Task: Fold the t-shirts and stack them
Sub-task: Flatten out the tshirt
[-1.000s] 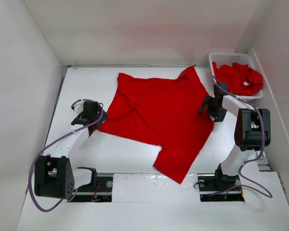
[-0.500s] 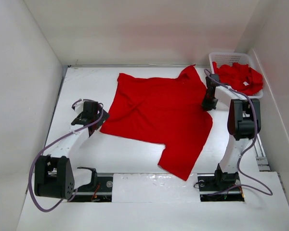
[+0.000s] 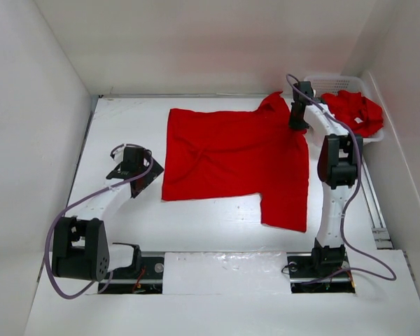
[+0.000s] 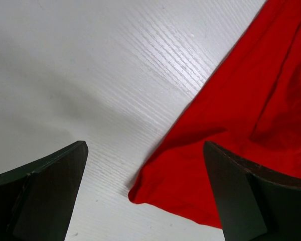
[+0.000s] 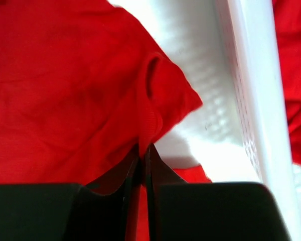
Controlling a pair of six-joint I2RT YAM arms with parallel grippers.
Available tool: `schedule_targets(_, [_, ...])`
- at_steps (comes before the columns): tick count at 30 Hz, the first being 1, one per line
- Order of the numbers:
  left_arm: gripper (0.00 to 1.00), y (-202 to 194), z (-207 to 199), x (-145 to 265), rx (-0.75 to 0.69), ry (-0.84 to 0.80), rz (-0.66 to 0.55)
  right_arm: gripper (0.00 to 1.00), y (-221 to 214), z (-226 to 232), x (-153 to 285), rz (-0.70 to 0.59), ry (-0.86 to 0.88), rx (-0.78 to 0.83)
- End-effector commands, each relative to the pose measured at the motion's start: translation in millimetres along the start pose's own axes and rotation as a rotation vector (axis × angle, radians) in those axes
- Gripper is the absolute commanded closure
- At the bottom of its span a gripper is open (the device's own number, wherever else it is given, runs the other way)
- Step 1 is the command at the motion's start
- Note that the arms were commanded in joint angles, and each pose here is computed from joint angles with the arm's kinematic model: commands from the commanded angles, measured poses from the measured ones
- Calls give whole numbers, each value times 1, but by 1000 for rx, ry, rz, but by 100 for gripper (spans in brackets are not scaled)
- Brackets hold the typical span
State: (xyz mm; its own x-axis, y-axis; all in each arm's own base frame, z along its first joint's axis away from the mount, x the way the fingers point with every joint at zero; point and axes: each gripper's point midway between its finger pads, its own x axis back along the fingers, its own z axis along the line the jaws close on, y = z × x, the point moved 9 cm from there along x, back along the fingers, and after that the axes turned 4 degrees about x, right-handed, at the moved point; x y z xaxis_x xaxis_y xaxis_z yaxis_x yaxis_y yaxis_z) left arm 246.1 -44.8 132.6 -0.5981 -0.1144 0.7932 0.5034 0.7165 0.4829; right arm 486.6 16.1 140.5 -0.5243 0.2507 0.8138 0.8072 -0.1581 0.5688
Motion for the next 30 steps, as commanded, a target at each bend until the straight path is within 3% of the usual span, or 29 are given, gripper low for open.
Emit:
schedule_targets(1, [0,-2,1,1,-20,-41,6,87,17,0,19,-42,22,33])
schedule_targets(2, [0,-6,3,-1,-12,-36,10,78,20,-1,25,-53,24,29])
schedule_targets(4, [0,-9,5,-1,-11,-55,21,69,18,0,32,-61,68,26])
schedule_targets(5, [0,-14,9,-1,-22,-64,34,57,21,-2,46,-82,86,21])
schedule_targets(7, [6,-23,2,2,-54,-112,52,49,14,0,57,-82,114,29])
schedule_targets(8, [6,-28,-1,3,-83,-109,40,42,20,-3,74,-126,136,18])
schedule_targets(9, [6,-32,-2,5,-121,-70,-2,27,18,1,83,-135,146,27])
schedule_targets(11, [1,-49,-13,11,-173,-62,8,21,10,8,97,-147,133,50])
schedule_targets(15, [1,-54,-7,5,-145,12,37,11,-5,15,147,-223,125,57])
schedule_targets(17, [1,-59,-4,5,-142,-11,63,1,-16,21,163,-242,120,38])
schedule_targets(22, [3,-61,2,14,-87,-42,57,1,-58,4,196,-254,146,-84])
schedule_targets(27, [21,-65,15,19,-84,-18,58,1,-102,-12,206,-230,157,-171])
schedule_targets(30, [27,-69,23,19,-90,1,69,1,-120,-28,205,-194,125,-188])
